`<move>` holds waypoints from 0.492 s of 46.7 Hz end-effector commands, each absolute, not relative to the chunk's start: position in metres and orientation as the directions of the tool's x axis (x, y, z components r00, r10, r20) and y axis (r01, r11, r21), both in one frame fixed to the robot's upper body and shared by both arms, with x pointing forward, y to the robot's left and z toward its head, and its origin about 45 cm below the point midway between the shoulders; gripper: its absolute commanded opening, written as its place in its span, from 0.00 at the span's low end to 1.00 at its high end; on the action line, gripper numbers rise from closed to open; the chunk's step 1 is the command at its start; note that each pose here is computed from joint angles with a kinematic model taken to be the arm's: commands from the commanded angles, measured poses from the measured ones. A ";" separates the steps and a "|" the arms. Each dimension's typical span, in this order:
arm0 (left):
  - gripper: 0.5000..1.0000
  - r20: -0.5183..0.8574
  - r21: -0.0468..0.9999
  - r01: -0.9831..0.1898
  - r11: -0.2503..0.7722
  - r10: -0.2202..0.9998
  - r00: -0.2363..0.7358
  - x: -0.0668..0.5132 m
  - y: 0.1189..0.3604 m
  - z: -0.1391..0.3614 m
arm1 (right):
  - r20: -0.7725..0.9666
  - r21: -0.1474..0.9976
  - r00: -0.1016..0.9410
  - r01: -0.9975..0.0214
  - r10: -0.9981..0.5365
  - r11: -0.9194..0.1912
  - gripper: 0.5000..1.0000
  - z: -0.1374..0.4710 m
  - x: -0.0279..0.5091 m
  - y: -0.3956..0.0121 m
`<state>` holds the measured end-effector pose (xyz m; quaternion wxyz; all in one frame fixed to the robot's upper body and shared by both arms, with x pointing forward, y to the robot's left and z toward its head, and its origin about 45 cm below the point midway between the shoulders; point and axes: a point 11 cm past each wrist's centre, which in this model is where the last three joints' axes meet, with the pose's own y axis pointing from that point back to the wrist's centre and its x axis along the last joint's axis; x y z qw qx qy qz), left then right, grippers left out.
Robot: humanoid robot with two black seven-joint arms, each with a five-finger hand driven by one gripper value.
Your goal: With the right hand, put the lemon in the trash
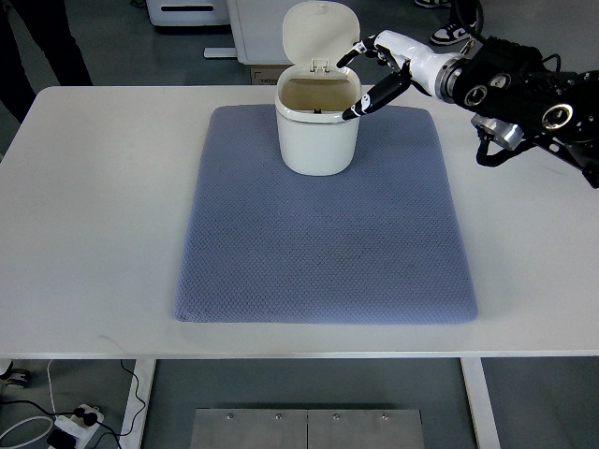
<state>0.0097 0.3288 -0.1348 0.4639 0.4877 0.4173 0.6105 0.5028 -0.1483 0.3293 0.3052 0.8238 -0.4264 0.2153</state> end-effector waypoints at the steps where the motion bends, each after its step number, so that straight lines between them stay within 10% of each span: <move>1: 1.00 0.209 0.962 -0.159 -0.222 0.973 -0.094 0.010 0.329 -0.135 | 0.601 0.328 0.564 -0.820 -0.566 -0.469 1.00 0.332 0.496 -0.156; 23: 1.00 0.209 0.962 -0.159 -0.222 0.973 -0.094 0.010 0.329 -0.135 | 0.522 0.228 0.498 -0.864 -0.692 -0.450 1.00 0.360 0.475 -0.241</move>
